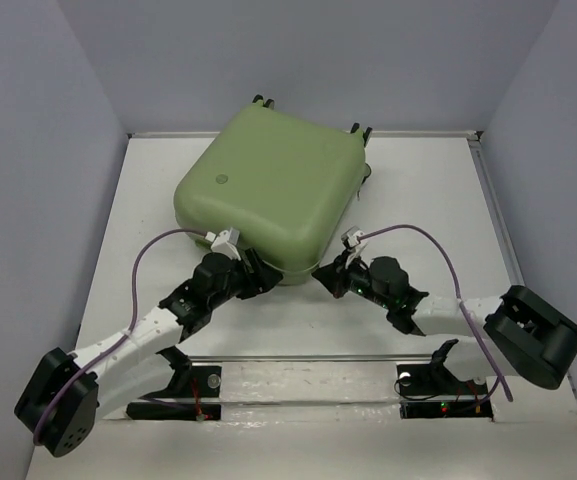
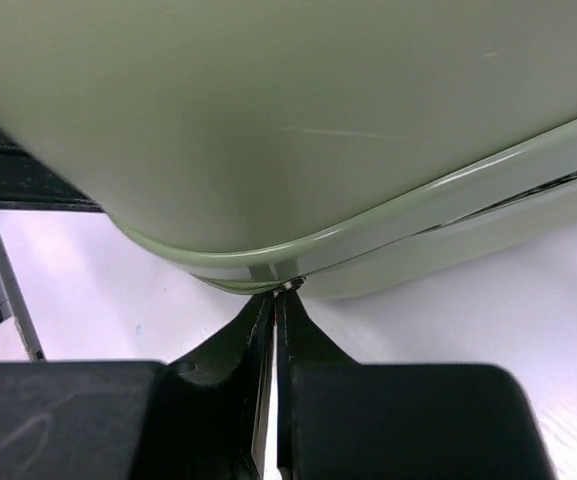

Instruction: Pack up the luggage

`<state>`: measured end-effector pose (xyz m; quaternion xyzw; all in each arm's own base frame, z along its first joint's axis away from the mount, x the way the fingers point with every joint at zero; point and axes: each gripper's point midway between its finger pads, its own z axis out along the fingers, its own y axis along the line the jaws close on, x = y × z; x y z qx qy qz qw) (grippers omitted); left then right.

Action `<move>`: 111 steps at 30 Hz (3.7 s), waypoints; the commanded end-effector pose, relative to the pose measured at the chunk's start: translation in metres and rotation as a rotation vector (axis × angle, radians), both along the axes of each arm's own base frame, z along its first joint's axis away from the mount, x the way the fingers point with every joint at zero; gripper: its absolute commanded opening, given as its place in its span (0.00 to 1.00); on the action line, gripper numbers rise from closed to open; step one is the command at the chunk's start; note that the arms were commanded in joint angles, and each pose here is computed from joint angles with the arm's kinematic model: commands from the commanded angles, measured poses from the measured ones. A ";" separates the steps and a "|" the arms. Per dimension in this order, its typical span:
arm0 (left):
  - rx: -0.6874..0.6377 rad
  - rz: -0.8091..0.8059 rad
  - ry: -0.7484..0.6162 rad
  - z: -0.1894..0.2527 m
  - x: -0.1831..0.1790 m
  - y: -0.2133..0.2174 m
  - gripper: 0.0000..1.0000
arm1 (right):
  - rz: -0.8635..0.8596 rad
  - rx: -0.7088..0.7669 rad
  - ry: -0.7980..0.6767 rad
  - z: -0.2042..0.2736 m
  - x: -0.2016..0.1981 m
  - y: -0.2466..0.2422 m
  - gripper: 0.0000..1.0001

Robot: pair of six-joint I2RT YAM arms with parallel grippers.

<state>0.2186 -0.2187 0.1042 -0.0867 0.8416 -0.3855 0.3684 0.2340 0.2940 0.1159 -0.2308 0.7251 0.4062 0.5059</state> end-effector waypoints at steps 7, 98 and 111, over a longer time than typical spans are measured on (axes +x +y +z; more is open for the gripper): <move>-0.187 -0.016 -0.286 0.116 0.048 -0.049 0.71 | 0.069 -0.216 0.129 -0.021 -0.091 0.050 0.07; -0.215 0.039 -0.041 0.065 0.115 0.065 0.99 | 0.190 -0.070 0.004 0.167 -0.050 0.179 0.80; -0.090 0.083 -0.139 0.085 0.109 0.066 0.99 | -0.715 -0.023 0.081 0.179 0.071 -0.144 1.00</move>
